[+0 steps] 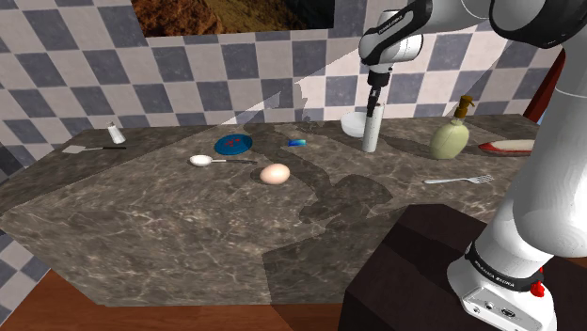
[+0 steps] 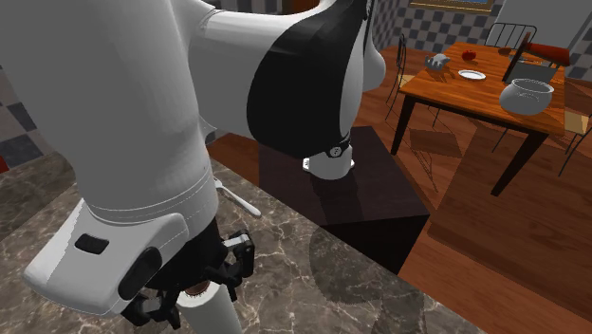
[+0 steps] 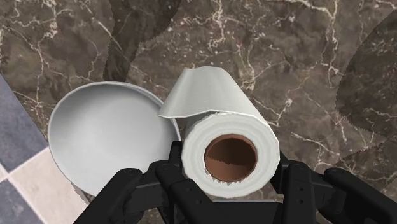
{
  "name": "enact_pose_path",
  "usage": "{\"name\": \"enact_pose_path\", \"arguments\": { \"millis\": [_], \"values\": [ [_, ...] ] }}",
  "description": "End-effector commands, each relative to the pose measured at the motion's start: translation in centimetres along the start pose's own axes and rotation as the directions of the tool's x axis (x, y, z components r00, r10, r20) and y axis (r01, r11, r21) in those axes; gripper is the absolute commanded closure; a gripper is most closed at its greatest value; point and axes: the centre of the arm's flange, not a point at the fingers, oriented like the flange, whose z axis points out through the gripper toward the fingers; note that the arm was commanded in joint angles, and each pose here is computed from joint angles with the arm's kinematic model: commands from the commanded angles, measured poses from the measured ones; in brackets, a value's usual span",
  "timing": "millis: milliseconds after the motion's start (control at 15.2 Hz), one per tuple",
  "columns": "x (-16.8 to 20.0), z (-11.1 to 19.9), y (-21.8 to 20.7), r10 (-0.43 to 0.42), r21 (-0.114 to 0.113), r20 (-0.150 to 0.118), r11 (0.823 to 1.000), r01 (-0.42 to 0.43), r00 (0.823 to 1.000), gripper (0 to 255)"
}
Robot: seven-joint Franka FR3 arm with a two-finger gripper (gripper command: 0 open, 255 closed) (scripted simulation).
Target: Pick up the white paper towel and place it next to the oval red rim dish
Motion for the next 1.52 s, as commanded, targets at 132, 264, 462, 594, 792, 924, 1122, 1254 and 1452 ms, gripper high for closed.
{"name": "enact_pose_path", "arguments": {
  "millis": [132,264,462,594,792,924,1122,1254,1452],
  "values": [
    [-0.1,0.1,0.1,0.001,-0.001,0.001,1.000,-0.001,1.000,255],
    [0.0,0.1,0.1,0.001,-0.001,0.001,1.000,-0.001,1.000,255],
    [0.0,-1.5,0.1,0.001,-0.001,0.001,1.000,-0.001,1.000,255],
    [0.1,-2.6,0.2,0.001,-0.001,0.001,1.000,-0.001,1.000,255],
    [0.2,-4.2,0.3,0.001,-0.001,0.001,1.000,-0.001,1.000,255],
    [0.3,-5.2,0.3,0.001,-0.001,0.001,1.000,-0.001,1.000,255],
    [0.3,-6.8,0.4,0.001,-0.001,0.001,1.000,-0.001,1.000,255],
    [0.4,-7.8,0.5,0.001,-0.001,0.001,1.000,-0.001,1.000,255],
    [0.5,-9.4,0.6,0.001,-0.001,0.001,1.000,-0.001,1.000,255]
  ]
}}
